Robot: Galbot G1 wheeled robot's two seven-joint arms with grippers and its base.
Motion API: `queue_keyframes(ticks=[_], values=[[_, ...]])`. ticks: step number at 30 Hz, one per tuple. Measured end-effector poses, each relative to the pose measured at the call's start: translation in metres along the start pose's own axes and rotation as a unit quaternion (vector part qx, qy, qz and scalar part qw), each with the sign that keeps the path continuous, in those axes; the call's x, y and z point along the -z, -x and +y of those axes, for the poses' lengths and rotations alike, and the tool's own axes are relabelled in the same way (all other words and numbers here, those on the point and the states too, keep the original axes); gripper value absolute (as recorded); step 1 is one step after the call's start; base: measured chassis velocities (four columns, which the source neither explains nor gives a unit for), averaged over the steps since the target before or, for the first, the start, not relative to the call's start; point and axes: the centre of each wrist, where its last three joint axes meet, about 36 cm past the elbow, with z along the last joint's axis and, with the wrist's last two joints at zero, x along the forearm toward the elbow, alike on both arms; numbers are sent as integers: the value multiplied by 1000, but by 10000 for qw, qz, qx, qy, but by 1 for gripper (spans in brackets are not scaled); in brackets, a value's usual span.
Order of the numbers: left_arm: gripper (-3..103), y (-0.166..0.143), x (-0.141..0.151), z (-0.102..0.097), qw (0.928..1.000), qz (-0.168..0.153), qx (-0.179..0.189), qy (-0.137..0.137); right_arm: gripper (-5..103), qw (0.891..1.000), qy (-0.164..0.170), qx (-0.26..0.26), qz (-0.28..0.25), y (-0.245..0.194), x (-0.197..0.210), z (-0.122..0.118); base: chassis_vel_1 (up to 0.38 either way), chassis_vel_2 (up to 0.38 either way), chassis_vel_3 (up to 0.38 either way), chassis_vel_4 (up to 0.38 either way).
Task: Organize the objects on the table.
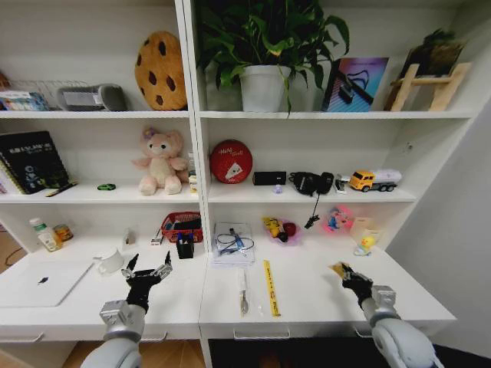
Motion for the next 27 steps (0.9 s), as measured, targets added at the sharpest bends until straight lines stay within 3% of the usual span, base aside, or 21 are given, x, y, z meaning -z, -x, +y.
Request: queue_keyframes(ticks=[6,10,21,27], values=[[100,0,0,0,10000,0,0,0,0,9958,238,844,-279,42,0,5,0,0,0,0],[100,0,0,0,10000,0,3,0,0,9935,253,1021,-431,72,7,2,0,0,0,0],[100,0,0,0,10000,0,0,0,0,9921,564,971,-560,160,21,-23,0,0,0,0],[100,0,0,0,10000,0,1,0,0,9884,996,987,-584,201,31,-23,0,0,0,0]])
